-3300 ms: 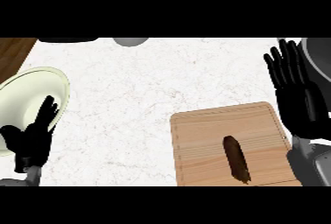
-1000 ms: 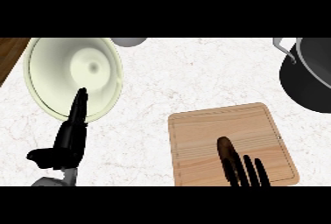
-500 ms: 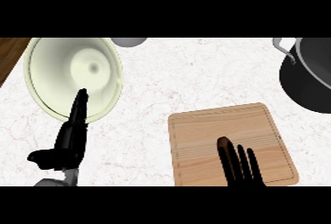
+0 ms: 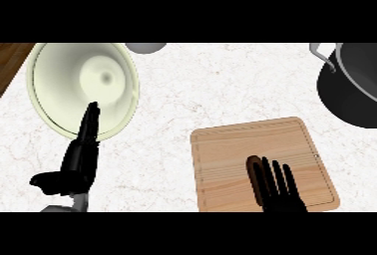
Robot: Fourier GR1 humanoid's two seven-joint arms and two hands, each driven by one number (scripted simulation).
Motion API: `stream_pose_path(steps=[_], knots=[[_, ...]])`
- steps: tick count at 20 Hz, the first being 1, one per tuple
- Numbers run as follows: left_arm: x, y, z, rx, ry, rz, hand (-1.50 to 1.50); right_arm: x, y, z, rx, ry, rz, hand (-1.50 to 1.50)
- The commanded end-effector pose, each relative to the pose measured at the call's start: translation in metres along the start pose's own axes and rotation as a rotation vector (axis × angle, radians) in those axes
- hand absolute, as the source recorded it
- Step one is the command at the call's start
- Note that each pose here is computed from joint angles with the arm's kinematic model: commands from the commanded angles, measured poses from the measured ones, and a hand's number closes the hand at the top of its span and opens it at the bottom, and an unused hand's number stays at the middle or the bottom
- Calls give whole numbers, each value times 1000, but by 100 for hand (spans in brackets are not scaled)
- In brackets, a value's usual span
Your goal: Pick the sweet potato from the cutting board and place it in the pot
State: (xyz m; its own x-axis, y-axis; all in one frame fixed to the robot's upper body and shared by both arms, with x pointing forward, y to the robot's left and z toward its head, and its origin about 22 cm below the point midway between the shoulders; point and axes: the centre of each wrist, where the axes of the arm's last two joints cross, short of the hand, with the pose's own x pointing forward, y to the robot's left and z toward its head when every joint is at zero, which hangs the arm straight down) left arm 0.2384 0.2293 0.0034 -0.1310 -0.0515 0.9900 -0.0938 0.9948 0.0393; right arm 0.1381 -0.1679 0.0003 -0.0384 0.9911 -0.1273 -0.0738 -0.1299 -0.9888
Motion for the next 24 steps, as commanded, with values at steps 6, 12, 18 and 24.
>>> stream_pose_path(steps=[6, 12, 18, 24], knots=[[5, 7, -9, -1, 2, -12, 0, -14, 16, -17, -148, -60, 101, 150], [-6, -1, 3, -4, -12, -24, 0, -6, 4, -24, -233, -93, 86, 150], [1, -18, 5, 6, 9, 3, 0, 5, 12, -7, -270, -125, 74, 150], [5, -11, -3, -51, -23, 9, 0, -11, -31, -81, -140, 275, -211, 150]])
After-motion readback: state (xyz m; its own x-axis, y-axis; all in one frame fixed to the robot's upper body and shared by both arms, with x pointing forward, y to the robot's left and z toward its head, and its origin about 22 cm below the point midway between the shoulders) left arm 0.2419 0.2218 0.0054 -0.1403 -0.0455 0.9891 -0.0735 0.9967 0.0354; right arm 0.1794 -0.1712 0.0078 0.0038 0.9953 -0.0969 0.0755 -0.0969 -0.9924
